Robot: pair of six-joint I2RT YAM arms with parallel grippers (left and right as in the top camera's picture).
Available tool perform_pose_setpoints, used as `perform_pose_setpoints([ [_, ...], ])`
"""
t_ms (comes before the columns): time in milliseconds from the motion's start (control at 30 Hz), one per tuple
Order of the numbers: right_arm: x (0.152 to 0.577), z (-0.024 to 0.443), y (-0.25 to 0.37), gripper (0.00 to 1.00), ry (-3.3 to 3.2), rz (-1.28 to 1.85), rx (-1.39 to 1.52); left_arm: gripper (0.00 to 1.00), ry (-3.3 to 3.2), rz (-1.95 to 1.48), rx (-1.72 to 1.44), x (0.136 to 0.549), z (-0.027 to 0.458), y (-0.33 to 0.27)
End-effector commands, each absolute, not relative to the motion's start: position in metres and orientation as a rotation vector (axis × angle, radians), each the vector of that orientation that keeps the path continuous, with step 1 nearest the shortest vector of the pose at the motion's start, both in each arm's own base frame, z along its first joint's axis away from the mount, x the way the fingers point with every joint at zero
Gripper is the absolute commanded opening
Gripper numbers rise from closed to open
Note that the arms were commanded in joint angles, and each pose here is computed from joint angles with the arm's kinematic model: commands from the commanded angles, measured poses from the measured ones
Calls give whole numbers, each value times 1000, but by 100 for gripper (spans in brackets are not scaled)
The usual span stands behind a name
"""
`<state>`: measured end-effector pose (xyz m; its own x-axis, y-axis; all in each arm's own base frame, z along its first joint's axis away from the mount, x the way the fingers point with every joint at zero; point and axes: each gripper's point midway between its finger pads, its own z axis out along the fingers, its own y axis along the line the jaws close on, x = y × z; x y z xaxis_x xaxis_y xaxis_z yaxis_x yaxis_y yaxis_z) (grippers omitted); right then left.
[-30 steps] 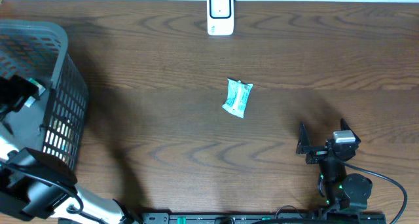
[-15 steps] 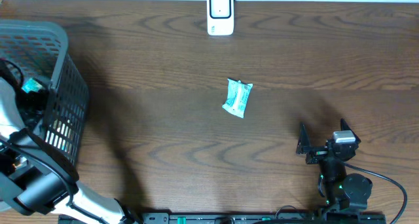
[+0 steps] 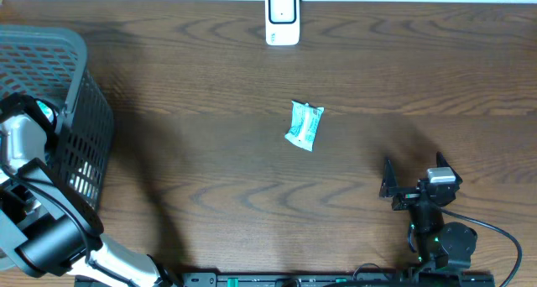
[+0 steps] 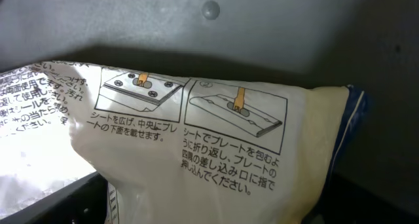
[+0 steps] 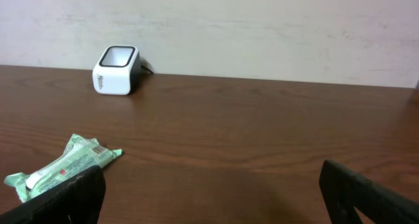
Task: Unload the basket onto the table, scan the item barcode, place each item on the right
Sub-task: 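Grasp the white snack bag in the basket with the left gripper, then lift the white bag out and drop it beside the green pack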
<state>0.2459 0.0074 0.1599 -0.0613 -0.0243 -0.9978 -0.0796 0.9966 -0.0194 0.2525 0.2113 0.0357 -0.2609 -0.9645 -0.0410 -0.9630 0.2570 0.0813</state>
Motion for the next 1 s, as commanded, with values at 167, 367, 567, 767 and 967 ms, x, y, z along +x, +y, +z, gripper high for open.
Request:
perform_pose_setpoints([
  [167,246,160,5,99,1632,49,-62,7,-2453,-85,1836,244,21,198],
  [367,246,160,5,99,1632,49,-62,7,-2581,-91,1861,263,73,212],
  [567,246,160,5,99,1632,49,-62,7,-2862,-117,2087,284,187,228],
  [767,246,160,5,99,1632,49,-62,7,-3236,-160,2400,270,325,217],
  [967,246,160,5,99,1632,49,-62,7,-3581,167,2550,250,425,173],
])
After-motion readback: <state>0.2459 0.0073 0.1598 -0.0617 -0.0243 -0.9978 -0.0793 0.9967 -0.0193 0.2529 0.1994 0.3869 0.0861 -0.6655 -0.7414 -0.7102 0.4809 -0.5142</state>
